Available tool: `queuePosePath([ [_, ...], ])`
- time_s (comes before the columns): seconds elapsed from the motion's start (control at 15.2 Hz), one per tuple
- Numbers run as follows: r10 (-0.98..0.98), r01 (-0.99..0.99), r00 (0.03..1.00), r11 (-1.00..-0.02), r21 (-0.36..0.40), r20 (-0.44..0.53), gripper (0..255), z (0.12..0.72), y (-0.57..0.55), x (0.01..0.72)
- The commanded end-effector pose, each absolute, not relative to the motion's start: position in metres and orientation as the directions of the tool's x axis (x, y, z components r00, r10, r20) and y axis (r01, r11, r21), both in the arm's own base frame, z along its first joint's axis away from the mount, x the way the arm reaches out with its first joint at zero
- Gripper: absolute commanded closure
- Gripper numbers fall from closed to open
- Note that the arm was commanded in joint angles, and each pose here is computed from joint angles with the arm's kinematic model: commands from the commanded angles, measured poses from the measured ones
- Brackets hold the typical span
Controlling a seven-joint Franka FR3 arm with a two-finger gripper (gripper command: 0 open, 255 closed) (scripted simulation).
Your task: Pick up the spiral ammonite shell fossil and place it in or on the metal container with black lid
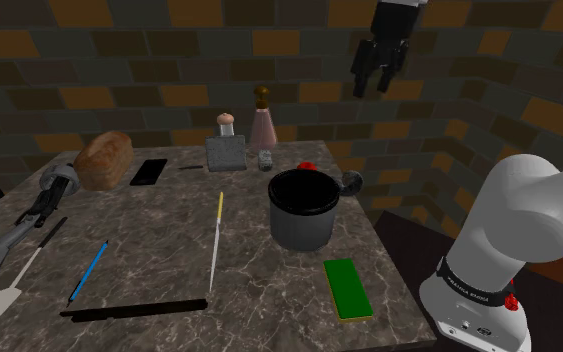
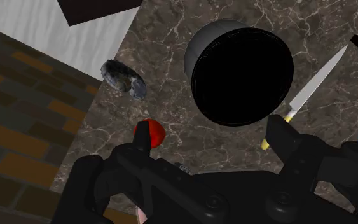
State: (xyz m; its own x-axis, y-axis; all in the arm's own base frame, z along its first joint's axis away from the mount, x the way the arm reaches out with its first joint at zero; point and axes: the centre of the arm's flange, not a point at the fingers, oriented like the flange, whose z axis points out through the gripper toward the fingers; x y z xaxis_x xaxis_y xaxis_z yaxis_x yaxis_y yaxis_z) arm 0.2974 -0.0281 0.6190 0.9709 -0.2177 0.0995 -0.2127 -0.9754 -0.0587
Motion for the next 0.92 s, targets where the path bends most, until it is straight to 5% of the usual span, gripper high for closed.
queuePosePath([
  [0.0, -0.218, -0.213, 0.971, -0.975, -0.059, 0.100, 0, 0.619, -0.028, 0.297],
  [0.86, 0.146, 0.147, 0.982, -0.989, 0.000, 0.120, 0, 0.462, -0.090, 0.319],
])
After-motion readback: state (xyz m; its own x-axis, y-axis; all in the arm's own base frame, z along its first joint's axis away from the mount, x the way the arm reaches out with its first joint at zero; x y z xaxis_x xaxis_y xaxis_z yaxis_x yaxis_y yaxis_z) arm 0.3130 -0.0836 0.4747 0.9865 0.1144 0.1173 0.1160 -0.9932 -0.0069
